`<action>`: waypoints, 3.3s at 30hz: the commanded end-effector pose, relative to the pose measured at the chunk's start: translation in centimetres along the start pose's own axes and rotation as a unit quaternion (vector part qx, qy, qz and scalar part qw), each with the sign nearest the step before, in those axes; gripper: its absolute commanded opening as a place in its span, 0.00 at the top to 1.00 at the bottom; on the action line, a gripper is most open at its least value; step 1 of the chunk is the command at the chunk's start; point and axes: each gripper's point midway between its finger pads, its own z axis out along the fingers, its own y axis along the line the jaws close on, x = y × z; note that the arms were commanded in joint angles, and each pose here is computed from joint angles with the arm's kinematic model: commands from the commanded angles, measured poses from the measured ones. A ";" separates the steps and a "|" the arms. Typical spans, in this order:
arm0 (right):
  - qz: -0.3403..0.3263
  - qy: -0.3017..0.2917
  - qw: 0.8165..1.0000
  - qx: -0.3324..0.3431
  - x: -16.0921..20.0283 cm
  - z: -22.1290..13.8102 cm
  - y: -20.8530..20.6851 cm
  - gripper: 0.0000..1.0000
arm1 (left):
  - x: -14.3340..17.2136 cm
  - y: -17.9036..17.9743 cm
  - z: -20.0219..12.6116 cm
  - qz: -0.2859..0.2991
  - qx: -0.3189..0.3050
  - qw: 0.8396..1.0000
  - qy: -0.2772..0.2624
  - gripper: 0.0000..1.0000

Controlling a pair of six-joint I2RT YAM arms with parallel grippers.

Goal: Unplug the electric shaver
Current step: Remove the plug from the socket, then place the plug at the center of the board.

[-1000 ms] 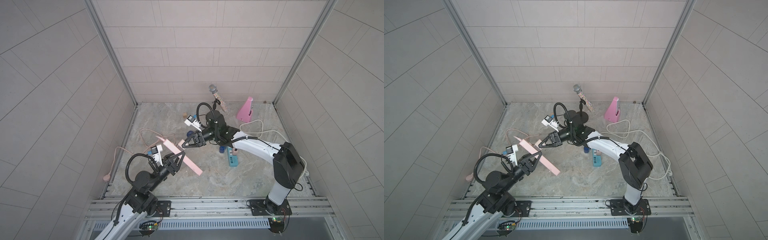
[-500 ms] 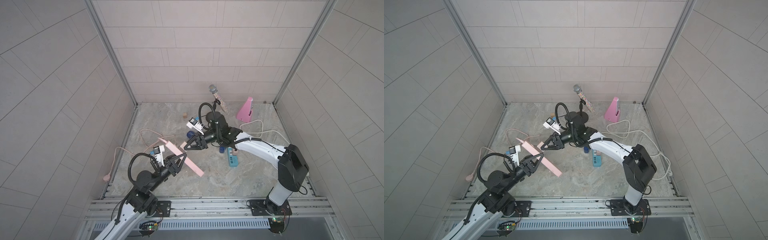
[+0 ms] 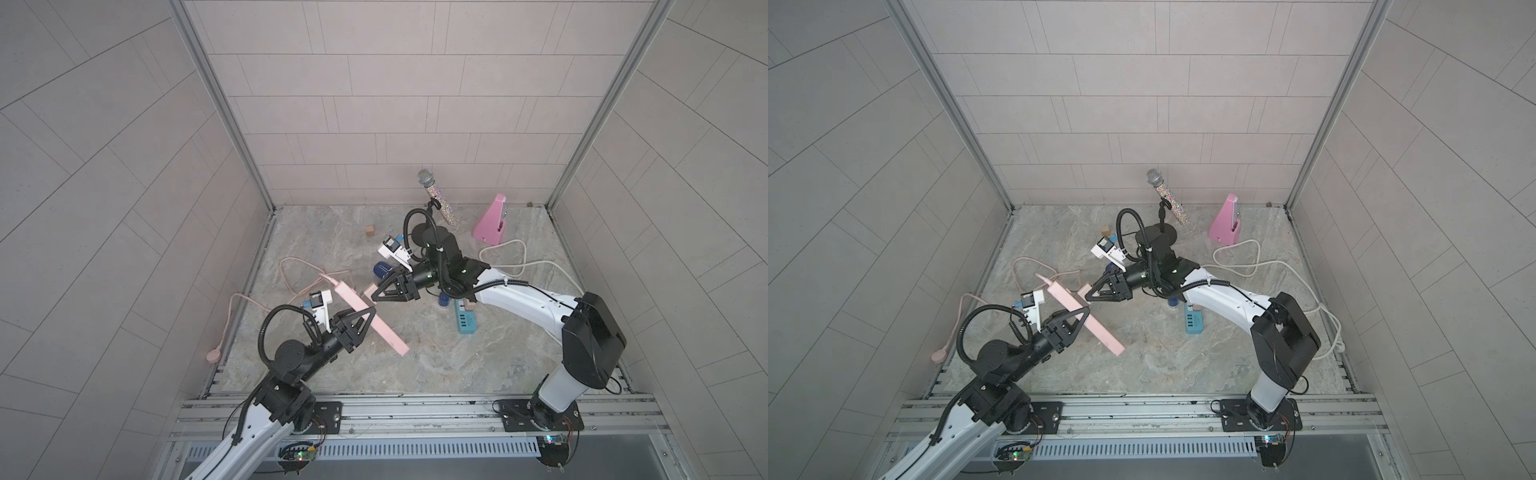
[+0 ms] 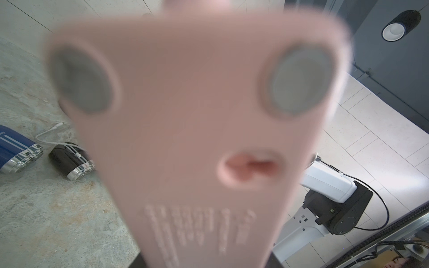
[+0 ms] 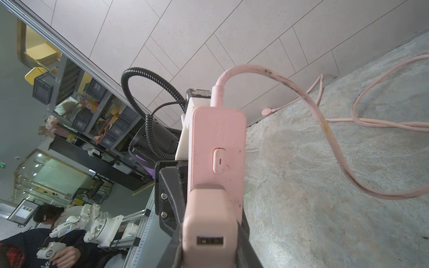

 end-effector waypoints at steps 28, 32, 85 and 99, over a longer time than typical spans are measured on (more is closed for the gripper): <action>0.087 -0.110 0.968 0.207 -2.3 -7.8 -11.6 1.00 | -3.5 -4.8 -2.1 0.048 0.067 0.994 -0.071 1.00; 0.037 0.072 0.902 0.425 3.0 -9.1 -14.2 1.00 | -3.4 -4.0 -2.0 0.050 0.045 0.995 -0.067 1.00; 0.122 0.352 0.830 0.415 14.3 -2.8 -17.8 0.79 | -3.1 -3.4 -2.3 0.051 0.023 0.997 -0.061 1.00; 0.161 0.329 0.879 0.305 15.3 0.3 -16.2 0.73 | -3.1 -3.5 -2.3 0.051 0.024 0.997 -0.059 1.00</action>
